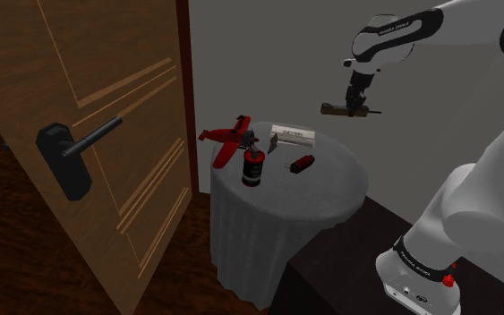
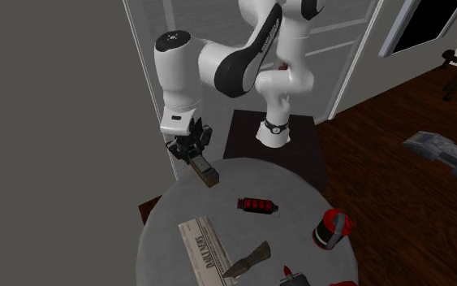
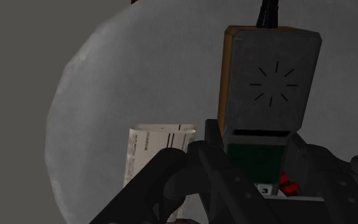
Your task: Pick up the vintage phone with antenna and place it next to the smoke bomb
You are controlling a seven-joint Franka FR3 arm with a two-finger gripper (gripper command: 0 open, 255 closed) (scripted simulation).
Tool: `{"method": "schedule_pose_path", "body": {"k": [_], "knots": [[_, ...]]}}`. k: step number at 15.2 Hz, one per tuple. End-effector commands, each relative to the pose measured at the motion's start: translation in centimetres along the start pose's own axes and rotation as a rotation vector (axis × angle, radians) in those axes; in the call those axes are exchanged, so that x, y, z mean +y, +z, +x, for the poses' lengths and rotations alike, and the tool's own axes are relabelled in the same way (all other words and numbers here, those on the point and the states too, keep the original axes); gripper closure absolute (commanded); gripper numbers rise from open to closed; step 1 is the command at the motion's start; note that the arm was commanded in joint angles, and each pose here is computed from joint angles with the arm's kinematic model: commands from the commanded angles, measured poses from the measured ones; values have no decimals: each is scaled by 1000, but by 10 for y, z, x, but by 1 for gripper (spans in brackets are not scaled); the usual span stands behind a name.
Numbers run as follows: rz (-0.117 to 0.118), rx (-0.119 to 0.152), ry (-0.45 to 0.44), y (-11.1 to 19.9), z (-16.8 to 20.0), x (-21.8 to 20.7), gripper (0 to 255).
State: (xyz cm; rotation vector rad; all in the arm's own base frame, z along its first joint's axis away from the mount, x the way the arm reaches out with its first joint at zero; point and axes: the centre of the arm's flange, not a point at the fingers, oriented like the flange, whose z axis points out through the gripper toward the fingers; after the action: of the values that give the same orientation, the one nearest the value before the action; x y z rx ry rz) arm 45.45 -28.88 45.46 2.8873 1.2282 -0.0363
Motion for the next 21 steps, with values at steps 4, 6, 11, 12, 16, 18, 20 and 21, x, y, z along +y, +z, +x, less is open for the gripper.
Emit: {"method": "schedule_pose_path", "body": {"k": [4, 6, 11, 12, 16, 18, 20, 21], "knots": [[0, 0, 3, -6, 65, -17, 255], [0, 0, 3, -6, 91, -24, 255], [0, 0, 3, -8, 155, -40, 255], [0, 0, 3, -8, 167, -43, 255], [0, 0, 3, -9, 219, -56, 255], [0, 0, 3, -10, 244, -63, 255], [0, 0, 3, -10, 270, -69, 255], [0, 0, 3, -10, 283, -72, 255]]}}
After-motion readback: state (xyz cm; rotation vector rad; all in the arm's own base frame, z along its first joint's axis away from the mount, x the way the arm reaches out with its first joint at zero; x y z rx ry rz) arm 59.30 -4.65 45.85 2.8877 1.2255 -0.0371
